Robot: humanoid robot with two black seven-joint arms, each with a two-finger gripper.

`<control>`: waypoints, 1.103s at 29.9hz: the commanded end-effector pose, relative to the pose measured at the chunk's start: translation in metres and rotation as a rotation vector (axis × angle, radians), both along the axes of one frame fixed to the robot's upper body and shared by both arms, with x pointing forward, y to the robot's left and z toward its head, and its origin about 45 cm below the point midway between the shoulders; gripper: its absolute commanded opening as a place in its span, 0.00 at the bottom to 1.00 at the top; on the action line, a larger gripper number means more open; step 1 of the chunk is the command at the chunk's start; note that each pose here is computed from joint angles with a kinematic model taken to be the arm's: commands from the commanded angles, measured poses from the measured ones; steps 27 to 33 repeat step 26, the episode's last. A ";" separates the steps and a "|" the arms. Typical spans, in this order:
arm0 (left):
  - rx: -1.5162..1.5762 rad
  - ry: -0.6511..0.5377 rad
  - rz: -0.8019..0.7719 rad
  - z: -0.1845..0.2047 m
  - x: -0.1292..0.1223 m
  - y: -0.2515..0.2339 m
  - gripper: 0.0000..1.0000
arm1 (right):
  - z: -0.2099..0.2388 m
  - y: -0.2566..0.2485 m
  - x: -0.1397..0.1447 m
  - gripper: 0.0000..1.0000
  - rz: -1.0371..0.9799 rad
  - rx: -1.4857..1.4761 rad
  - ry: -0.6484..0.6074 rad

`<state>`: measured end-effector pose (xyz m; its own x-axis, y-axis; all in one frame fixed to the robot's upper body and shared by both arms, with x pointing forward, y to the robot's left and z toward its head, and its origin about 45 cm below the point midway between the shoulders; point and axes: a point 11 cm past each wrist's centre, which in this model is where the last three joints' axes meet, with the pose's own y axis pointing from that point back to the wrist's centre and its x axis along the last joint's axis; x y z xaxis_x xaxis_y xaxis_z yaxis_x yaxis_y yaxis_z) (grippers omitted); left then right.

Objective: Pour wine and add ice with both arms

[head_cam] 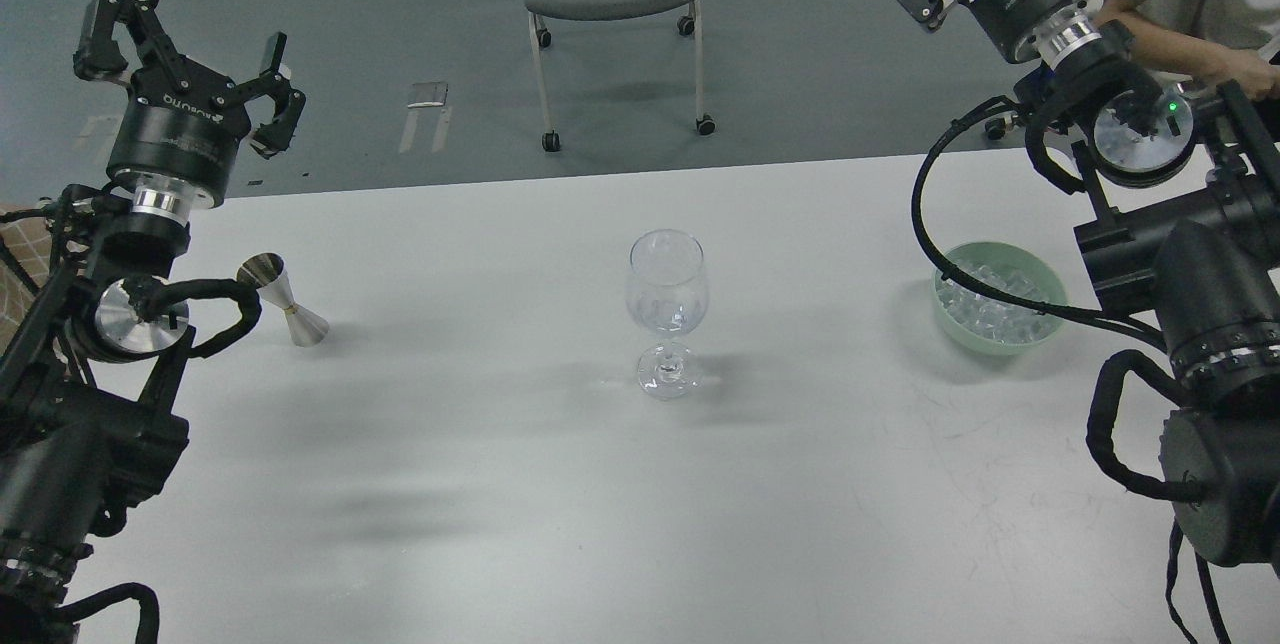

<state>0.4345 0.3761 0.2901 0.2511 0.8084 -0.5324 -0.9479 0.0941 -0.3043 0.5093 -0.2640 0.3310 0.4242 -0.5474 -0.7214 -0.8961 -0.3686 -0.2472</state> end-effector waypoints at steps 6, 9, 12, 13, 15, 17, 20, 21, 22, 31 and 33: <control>0.013 0.004 -0.010 -0.001 0.000 -0.002 0.98 | -0.010 -0.012 -0.013 1.00 -0.014 -0.016 -0.010; 0.025 0.014 -0.023 -0.004 0.000 -0.006 0.98 | -0.014 -0.014 -0.019 1.00 -0.014 -0.021 -0.017; 0.036 0.024 -0.035 -0.006 0.000 -0.009 0.98 | -0.019 -0.016 -0.021 1.00 -0.017 -0.020 -0.006; 0.037 0.028 -0.039 -0.008 0.000 -0.010 0.98 | -0.020 -0.016 -0.021 1.00 -0.017 -0.018 -0.004; 0.038 0.032 -0.040 -0.010 0.000 -0.012 0.98 | -0.020 -0.018 -0.021 1.00 -0.022 -0.012 -0.004; 0.038 0.037 -0.039 -0.011 0.001 -0.012 0.98 | -0.019 -0.020 -0.021 1.00 -0.026 -0.006 -0.006; 0.037 0.060 -0.028 -0.018 0.001 -0.010 0.98 | -0.021 -0.020 -0.021 1.00 -0.027 -0.003 -0.002; 0.032 0.070 -0.020 -0.022 0.002 -0.009 0.98 | -0.021 -0.019 -0.021 1.00 -0.026 -0.003 -0.003; 0.031 0.075 -0.017 -0.024 0.002 -0.008 0.98 | -0.022 -0.020 -0.021 1.00 -0.026 -0.003 -0.001; 0.034 0.089 -0.004 -0.027 0.003 -0.003 0.98 | -0.022 -0.020 -0.021 1.00 -0.029 -0.002 -0.001; 0.034 0.089 -0.004 -0.027 0.003 -0.003 0.98 | -0.022 -0.020 -0.021 1.00 -0.029 -0.002 -0.001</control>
